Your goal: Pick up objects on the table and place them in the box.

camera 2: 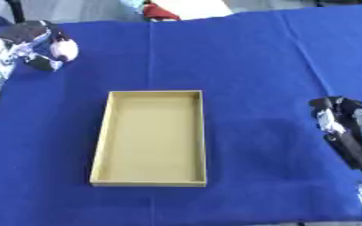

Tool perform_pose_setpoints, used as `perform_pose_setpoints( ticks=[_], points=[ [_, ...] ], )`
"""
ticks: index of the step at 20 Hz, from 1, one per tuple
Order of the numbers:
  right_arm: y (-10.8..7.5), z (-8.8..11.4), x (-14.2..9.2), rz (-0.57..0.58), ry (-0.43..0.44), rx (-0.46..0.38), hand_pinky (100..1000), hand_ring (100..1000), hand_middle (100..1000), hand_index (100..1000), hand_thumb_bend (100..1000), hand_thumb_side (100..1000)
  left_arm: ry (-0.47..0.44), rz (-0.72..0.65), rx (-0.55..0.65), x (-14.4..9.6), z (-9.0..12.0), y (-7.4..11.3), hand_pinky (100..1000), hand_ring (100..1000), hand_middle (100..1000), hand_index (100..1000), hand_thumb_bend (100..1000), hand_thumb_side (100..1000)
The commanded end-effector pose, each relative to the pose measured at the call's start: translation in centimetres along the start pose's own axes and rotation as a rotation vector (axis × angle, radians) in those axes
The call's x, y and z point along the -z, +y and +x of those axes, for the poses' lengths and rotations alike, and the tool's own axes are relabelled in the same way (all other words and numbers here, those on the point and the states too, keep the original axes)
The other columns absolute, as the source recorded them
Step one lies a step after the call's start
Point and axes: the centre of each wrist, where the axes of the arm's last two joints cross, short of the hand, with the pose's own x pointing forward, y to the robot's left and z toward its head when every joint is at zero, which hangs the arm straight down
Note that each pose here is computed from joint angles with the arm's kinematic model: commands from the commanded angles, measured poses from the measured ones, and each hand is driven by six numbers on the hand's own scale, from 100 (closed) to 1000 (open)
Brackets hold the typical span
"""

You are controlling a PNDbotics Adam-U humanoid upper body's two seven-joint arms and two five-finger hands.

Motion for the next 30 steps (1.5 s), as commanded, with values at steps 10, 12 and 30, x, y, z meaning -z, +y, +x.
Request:
perform_pose_setpoints(
  ticks=[10,12,30],
  points=[
    [-0.6,0.4,0.4,-0.012,-0.020,-0.008,487,623,460,667,100,833,-0.008,0.336,0.025,-0.3,-1.1,2.8,374,313,254,396,100,100],
    [-0.6,0.3,0.4,-0.012,-0.019,-0.012,487,623,460,667,100,831,-0.036,0.360,0.020,-0.3,-1.1,4.2,383,321,262,403,100,100],
    [-0.6,0.5,0.5,-0.001,-0.026,-0.026,487,624,460,667,100,814,-0.812,0.288,-0.015,-3.2,12.2,14.3,410,348,291,429,100,144]
  ],
)
